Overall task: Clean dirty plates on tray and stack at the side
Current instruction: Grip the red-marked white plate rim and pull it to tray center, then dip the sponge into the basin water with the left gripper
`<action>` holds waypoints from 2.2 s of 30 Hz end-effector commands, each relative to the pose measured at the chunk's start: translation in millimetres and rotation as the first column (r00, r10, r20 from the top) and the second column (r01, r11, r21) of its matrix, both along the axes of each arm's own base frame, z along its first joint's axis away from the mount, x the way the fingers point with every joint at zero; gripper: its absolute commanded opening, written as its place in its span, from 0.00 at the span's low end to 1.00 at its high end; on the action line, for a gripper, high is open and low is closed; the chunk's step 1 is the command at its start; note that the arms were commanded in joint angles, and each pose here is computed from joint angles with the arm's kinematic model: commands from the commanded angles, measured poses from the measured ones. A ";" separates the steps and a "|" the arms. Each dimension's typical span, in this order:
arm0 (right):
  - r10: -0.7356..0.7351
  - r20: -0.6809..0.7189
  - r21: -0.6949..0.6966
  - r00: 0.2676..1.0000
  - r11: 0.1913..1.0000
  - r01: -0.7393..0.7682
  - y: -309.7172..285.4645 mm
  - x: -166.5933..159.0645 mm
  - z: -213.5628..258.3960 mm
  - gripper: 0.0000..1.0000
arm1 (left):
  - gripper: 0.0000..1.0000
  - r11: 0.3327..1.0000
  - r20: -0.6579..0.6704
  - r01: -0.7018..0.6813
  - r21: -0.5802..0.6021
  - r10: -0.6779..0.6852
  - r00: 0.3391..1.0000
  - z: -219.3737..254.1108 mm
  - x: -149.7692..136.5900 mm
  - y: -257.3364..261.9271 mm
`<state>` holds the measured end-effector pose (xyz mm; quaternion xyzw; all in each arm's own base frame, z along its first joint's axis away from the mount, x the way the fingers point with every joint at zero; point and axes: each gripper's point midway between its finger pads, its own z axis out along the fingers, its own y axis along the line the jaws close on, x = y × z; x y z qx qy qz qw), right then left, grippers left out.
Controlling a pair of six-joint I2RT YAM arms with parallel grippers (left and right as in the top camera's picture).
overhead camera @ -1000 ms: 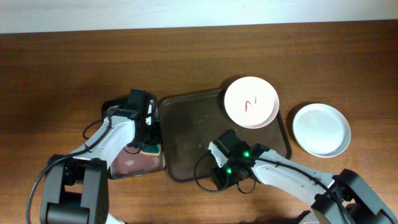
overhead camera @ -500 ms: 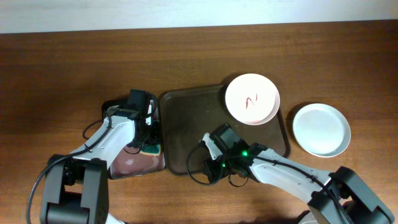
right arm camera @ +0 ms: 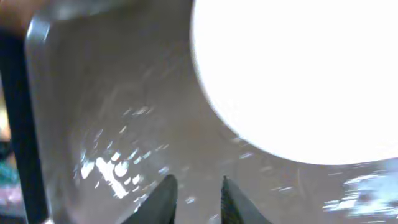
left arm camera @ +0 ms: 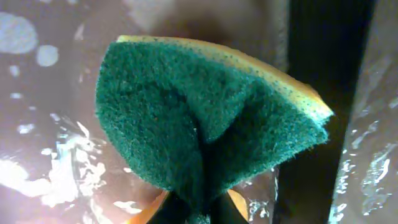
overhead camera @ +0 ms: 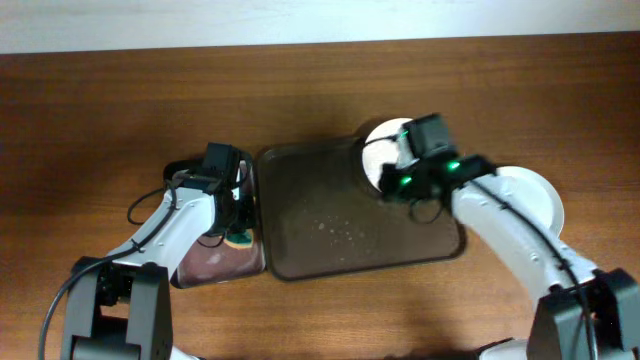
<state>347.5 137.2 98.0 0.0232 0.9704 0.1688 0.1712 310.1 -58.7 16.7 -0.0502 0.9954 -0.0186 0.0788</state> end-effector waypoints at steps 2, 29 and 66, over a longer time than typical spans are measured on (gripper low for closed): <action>-0.133 0.035 -0.055 0.991 0.989 0.135 -74.3 22.7 3.2 0.27 | 0.06 1.000 0.049 -0.011 0.013 0.010 0.999 14.1 10.0 4.4; 0.072 -0.297 0.015 0.952 0.997 -0.070 -13.3 -23.6 -86.2 0.04 | 0.14 1.000 0.049 -0.011 0.012 0.011 0.999 14.1 9.9 4.3; 0.073 -0.301 0.014 0.951 0.997 -0.072 -13.3 -24.8 -86.5 0.05 | 0.00 0.960 0.611 -0.193 0.203 0.030 0.791 181.0 60.8 79.0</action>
